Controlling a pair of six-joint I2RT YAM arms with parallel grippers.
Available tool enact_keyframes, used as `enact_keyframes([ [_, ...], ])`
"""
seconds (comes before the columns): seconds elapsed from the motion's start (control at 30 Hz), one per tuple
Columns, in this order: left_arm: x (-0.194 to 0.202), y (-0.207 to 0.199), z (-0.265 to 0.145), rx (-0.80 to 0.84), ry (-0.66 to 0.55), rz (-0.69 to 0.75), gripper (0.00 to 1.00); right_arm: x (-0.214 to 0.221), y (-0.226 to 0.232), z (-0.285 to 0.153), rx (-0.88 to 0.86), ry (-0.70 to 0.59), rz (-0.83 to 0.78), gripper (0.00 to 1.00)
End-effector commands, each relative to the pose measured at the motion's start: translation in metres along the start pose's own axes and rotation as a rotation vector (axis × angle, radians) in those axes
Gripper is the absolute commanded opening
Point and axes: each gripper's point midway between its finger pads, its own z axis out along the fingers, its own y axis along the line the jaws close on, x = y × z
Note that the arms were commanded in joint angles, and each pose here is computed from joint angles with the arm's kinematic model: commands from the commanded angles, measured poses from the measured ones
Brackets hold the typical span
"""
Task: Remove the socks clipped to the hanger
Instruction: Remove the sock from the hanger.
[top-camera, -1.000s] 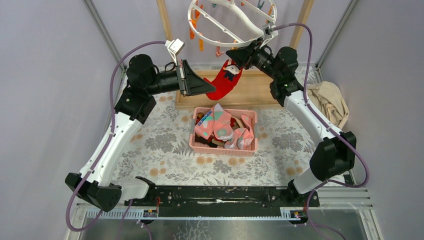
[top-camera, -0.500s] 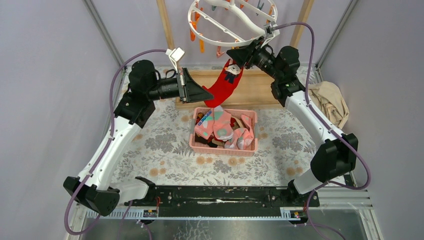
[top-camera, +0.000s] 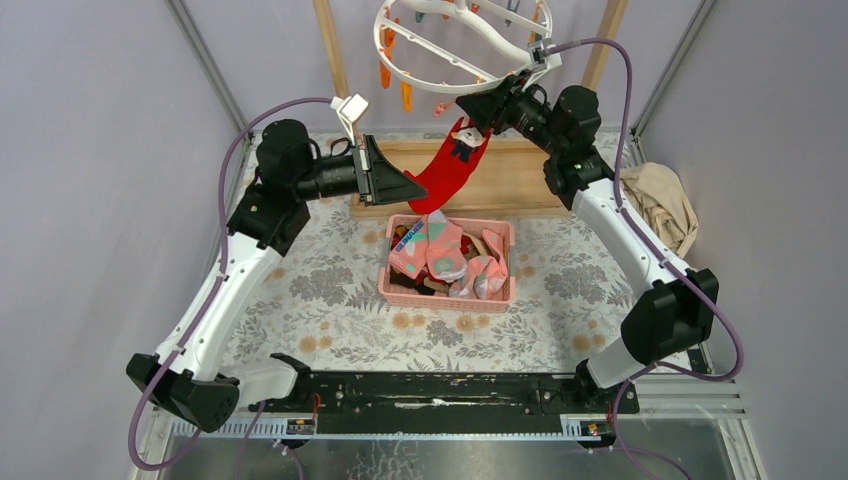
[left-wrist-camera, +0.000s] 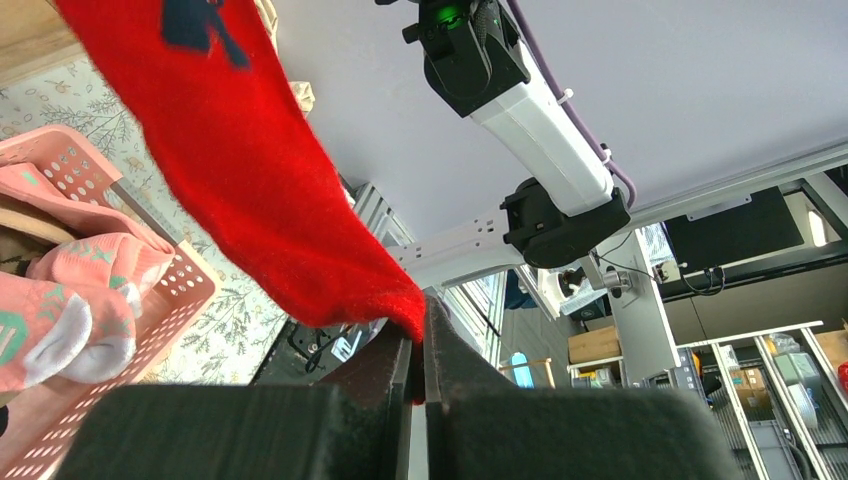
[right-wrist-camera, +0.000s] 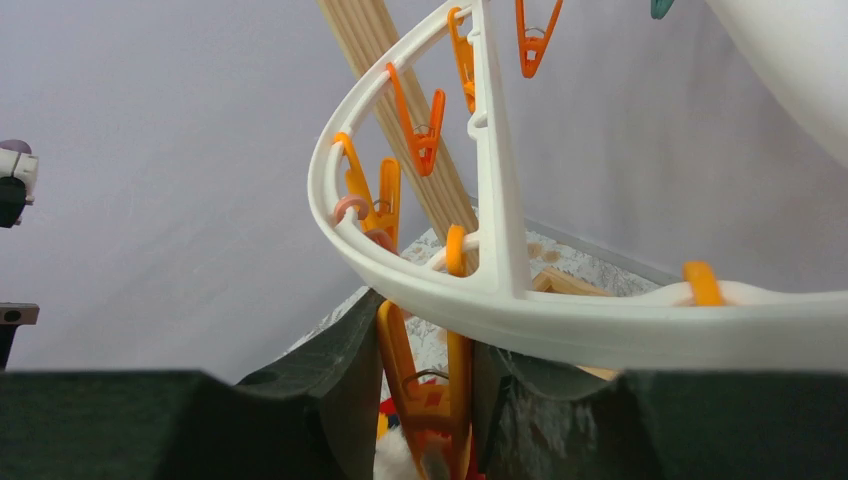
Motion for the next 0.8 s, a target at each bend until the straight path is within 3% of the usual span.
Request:
enact_keyframes([
  [0.0,-0.005,-0.015,-0.003,0.021,-0.013,0.045,0.06,-0.039,0.016,-0.001,-0.011,-0.091,-0.065,0.29],
  [0.23,-0.002,-0.011,-0.003,0.016,-0.008,0.04,0.06,-0.041,0.015,-0.002,0.0,-0.09,-0.076,0.14],
  [0.3,-0.001,-0.009,-0.002,0.012,-0.007,0.038,0.06,-0.04,0.016,-0.003,-0.004,-0.088,-0.071,0.4],
  [0.43,0.0,-0.005,-0.002,0.004,-0.008,0.029,0.06,-0.025,0.013,-0.005,-0.006,-0.053,-0.048,0.69],
  [0.77,0.002,0.027,0.009,-0.048,-0.014,-0.001,0.07,0.02,-0.009,-0.031,0.121,0.037,0.031,0.8],
])
